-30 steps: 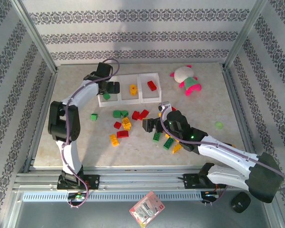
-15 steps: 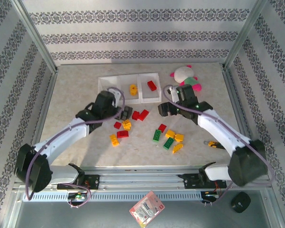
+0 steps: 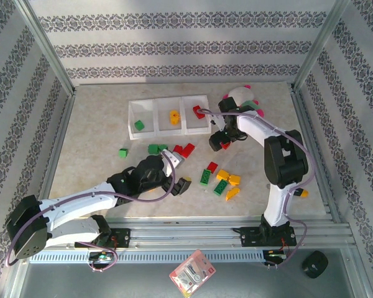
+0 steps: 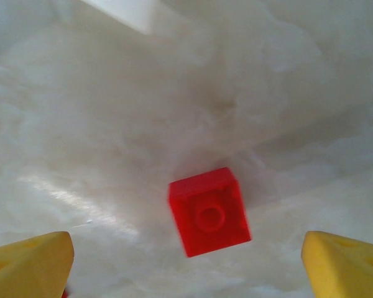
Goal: Sort the legos into containers by color
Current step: Pick up the lego from the middle-right of the table.
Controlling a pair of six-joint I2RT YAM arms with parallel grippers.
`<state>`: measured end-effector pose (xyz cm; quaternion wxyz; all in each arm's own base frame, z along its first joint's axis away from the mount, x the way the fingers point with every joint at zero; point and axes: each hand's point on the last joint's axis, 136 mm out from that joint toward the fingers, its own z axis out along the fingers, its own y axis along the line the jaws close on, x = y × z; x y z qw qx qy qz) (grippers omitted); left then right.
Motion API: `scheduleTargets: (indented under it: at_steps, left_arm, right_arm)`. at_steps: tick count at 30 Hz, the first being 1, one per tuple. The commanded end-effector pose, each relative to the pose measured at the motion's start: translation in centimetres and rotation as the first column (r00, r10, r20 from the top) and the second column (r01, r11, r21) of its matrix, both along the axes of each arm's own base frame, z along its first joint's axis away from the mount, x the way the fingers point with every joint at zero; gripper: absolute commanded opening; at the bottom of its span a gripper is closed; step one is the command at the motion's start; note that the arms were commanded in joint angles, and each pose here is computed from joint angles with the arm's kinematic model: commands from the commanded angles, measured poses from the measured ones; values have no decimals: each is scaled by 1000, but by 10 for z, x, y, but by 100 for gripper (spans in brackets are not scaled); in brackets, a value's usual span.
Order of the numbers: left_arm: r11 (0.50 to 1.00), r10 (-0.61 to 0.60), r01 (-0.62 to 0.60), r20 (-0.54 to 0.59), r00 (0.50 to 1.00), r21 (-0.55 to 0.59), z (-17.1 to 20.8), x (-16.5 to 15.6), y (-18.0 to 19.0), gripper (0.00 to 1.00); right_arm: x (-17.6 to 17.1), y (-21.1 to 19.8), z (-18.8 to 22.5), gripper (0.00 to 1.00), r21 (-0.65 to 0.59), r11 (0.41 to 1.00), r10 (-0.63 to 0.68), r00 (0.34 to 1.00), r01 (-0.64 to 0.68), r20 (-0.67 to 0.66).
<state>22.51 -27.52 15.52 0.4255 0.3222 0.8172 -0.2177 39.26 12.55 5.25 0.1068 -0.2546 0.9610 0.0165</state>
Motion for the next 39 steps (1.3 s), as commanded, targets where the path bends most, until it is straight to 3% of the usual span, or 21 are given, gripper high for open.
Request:
scheduleTargets:
  at_steps: [1, 6, 13, 20, 30, 34, 39]
  left_arm:
    - [997, 4, 1, 68, 998, -76, 16, 3, -11, 99]
    - [997, 12, -6, 82, 997, -71, 11, 5, -10, 99]
    - [997, 41, -35, 83, 996, -68, 12, 7, -5, 99]
    - [995, 75, -67, 94, 993, -80, 15, 10, 0, 99]
    - [985, 119, -105, 103, 988, -134, 25, 10, 8, 99]
    - [983, 124, -106, 118, 985, -149, 31, 10, 10, 99]
    - [983, 140, -124, 115, 983, -136, 30, 11, 13, 99]
  right_arm:
    - [2, -8, -7, 91, -56, 998, 29, 999, -32, -43]
    - [11, -6, -25, 85, -53, 998, 10, 997, -14, -79]
    - [13, -4, -30, 56, -52, 999, -13, 995, 7, -101]
    - [8, -5, -2, 35, -35, 999, -19, 999, 17, -35]
    - [4, 51, 71, 22, 161, 987, -49, 977, 15, 209]
    - [29, 87, 97, 21, 304, 952, -139, 937, 37, 322]
    - [77, 100, 97, 18, 334, 933, -262, 886, 131, 384]
